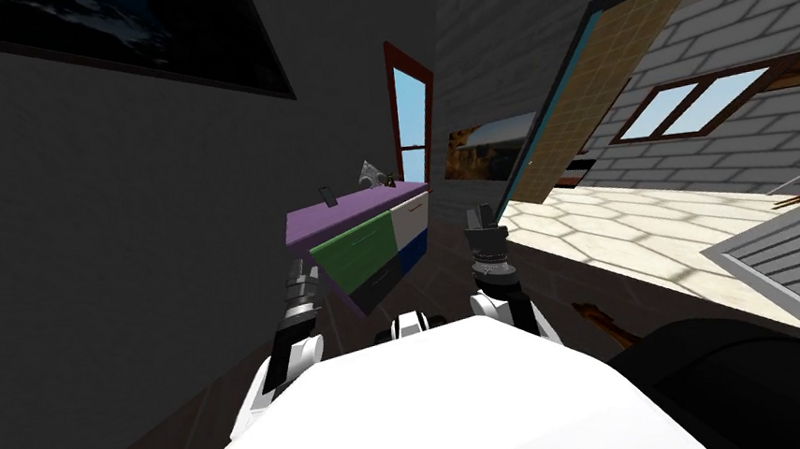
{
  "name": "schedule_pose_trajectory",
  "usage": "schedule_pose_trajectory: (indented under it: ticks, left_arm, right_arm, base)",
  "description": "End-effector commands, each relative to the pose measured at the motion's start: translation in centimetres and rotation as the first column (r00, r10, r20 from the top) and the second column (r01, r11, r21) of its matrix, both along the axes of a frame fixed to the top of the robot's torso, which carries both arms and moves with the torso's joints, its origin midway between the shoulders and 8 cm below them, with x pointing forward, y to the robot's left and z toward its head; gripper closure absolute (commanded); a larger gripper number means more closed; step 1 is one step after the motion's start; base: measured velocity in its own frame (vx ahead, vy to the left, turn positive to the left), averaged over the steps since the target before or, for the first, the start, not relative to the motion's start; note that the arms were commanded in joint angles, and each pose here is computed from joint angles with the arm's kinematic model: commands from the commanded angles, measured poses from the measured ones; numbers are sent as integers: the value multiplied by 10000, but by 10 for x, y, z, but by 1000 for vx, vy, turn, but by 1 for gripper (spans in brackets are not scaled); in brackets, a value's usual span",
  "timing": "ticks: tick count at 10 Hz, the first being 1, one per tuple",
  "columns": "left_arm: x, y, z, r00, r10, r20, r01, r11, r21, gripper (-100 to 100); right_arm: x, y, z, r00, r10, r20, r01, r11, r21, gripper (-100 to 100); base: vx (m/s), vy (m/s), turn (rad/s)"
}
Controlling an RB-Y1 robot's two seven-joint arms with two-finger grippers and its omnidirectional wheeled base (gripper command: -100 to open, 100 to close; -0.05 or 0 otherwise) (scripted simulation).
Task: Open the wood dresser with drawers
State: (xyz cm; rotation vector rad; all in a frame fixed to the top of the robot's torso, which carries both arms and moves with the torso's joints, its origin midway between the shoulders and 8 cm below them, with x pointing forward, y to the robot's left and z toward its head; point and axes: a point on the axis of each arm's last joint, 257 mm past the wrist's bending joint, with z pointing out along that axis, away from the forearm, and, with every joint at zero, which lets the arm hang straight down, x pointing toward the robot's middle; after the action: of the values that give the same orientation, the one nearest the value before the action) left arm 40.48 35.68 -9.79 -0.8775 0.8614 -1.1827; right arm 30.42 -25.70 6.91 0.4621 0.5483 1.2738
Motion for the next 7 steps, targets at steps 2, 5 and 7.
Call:
schedule_pose_trajectory:
  ticks: [2, 5, 7]
  left_arm:
    - [5, 21, -17, 9985, 359, -424, -376, 9985, -386, -100]
    - [7, 40, -32, 9946, 690, -780, -752, 9940, -800, -100]
    - [8, 53, -44, 9904, 920, -1030, -1036, 9881, -1139, -100]
  right_arm:
    - [0, 0, 0, 10000, -1, -1, 1, 10000, -2, 0]
    - [0, 0, 0, 10000, 0, 0, 0, 10000, -1, 0]
    - [0, 0, 0, 10000, 0, 0, 0, 10000, -1, 0]
  base:
    - [138, -135, 84]
    - [111, -158, 95]
    - [123, -173, 94]
